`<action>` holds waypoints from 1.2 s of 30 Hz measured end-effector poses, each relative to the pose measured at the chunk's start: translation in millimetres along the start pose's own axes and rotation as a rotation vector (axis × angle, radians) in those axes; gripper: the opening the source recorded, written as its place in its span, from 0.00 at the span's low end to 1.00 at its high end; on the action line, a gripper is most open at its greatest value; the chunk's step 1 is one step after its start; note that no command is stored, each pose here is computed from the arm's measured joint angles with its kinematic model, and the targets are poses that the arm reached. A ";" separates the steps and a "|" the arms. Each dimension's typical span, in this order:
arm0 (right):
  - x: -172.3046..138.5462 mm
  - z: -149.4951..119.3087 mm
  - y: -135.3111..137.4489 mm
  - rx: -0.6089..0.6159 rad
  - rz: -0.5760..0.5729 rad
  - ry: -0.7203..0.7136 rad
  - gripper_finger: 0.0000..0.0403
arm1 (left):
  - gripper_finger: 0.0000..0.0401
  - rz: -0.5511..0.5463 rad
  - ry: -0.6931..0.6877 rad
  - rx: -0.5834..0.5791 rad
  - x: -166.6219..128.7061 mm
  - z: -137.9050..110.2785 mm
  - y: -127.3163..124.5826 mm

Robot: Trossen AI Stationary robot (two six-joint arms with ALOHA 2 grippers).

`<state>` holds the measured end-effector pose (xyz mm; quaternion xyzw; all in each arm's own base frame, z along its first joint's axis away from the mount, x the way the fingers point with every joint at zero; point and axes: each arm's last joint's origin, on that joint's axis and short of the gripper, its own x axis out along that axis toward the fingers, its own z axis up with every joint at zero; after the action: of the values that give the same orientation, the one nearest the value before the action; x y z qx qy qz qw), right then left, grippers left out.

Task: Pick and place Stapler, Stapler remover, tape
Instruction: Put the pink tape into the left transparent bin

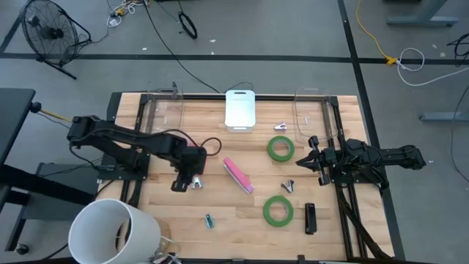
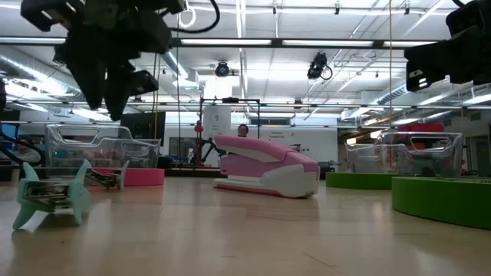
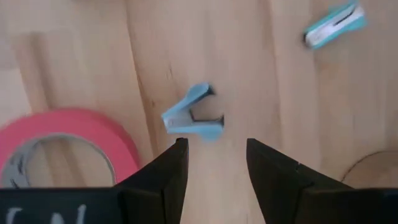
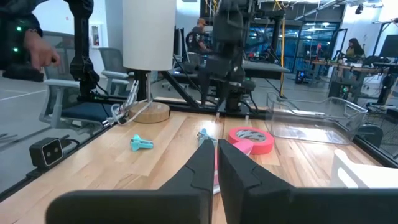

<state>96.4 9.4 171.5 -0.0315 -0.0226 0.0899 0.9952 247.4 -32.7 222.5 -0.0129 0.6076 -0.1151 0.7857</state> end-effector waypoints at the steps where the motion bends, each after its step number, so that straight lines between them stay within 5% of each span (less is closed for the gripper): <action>1: 0.0 -0.1 0.0 0.000 0.000 0.001 0.05 | 0.42 0.019 0.016 -0.003 2.6 0.0 0.9; 10: 0.0 -0.1 0.0 0.000 0.000 0.001 0.05 | 0.42 0.234 0.110 -0.012 19.5 0.9 10.9; 22: 0.0 0.0 0.0 0.000 0.000 0.000 0.05 | 0.43 0.247 0.120 -0.073 16.1 -1.5 23.5; 36: 0.0 0.0 0.0 0.000 0.000 0.000 0.05 | 0.80 0.239 0.196 -0.125 27.2 -18.5 33.4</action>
<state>96.4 9.4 171.5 -0.0314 -0.0225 0.0899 0.9952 241.5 -3.4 186.4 0.0219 0.6845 0.0162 0.7285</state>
